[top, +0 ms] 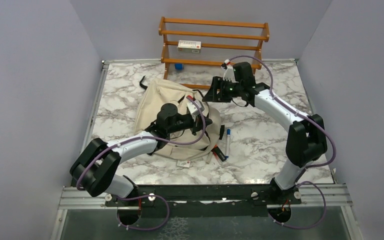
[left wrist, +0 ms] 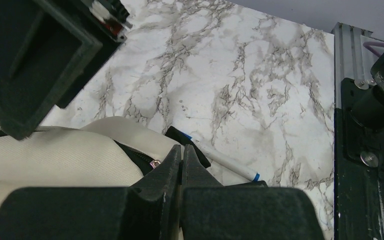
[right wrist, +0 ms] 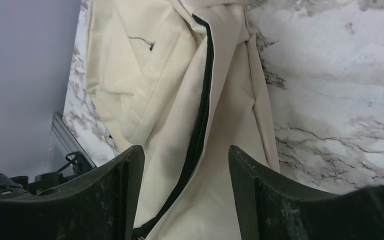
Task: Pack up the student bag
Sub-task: Zip the student bag at the center of the board.
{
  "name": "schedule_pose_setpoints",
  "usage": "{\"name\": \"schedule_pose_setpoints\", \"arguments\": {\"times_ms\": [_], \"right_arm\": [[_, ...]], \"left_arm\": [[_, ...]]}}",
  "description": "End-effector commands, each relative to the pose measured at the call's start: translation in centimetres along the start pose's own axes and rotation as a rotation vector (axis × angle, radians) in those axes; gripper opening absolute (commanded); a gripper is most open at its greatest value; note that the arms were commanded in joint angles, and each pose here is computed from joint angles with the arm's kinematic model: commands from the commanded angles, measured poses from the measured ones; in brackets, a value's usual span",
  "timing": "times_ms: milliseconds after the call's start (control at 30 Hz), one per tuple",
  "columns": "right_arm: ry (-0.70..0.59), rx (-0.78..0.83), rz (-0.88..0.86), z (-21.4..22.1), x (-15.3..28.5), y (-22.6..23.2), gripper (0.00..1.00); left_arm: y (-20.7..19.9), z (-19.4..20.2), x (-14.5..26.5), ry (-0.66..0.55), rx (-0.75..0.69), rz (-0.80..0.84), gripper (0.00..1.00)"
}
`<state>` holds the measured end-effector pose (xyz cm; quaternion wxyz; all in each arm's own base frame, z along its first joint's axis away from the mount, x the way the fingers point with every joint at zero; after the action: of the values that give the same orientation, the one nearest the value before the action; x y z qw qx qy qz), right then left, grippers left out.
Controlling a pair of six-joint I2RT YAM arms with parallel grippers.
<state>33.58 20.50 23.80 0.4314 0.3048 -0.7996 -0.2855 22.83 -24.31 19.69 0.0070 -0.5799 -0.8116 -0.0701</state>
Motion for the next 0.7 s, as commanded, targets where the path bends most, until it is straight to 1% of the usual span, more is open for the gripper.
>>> {"name": "schedule_pose_setpoints", "arguments": {"times_ms": [0, 133, 200, 267, 367, 467, 500, 667], "right_arm": [[0.134, 0.001, 0.023, 1.7, -1.0, -0.7, 0.67], [0.173, 0.011, 0.053, 2.3, -1.9, -1.0, 0.67], [0.188, 0.006, 0.049, 2.5, -2.2, -1.2, 0.63], [0.181, 0.005, 0.028, 2.4, -2.4, -1.1, 0.51], [0.144, 0.016, -0.004, 1.6, -2.5, -0.4, 0.30], [0.077, 0.028, -0.027, 0.3, -2.5, 0.6, 0.05], [0.061, 0.029, -0.028, -0.1, -2.6, 0.8, 0.01], [-0.013, 0.034, -0.028, -2.0, -3.3, 1.5, 0.01]], "left_arm": [[0.1, -1.1, -1.0, -0.042, -0.035, 0.054, 0.00], [0.2, -0.9, -1.3, -0.035, -0.032, 0.058, 0.00], [0.2, -0.8, -1.4, -0.033, -0.032, 0.059, 0.00], [0.3, -0.8, -1.4, -0.032, -0.034, 0.054, 0.00], [0.6, -1.2, -1.6, -0.038, -0.036, 0.027, 0.00], [1.2, -2.3, -2.0, -0.057, -0.029, -0.017, 0.00], [1.5, -2.9, -2.2, -0.068, -0.028, -0.035, 0.00], [2.8, -5.4, -3.5, -0.112, -0.015, -0.074, 0.00]]}}
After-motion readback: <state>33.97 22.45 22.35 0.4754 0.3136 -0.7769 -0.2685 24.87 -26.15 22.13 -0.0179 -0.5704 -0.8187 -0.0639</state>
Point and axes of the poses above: each gripper's point midway between its finger pads, its own x axis back along the fingers, its own y axis along the line the jaws close on, z = x × y, the point moved 10 cm from there along x, back along the fingers, and after that the axes turned 12 degrees about -x, right-handed, at the moved point
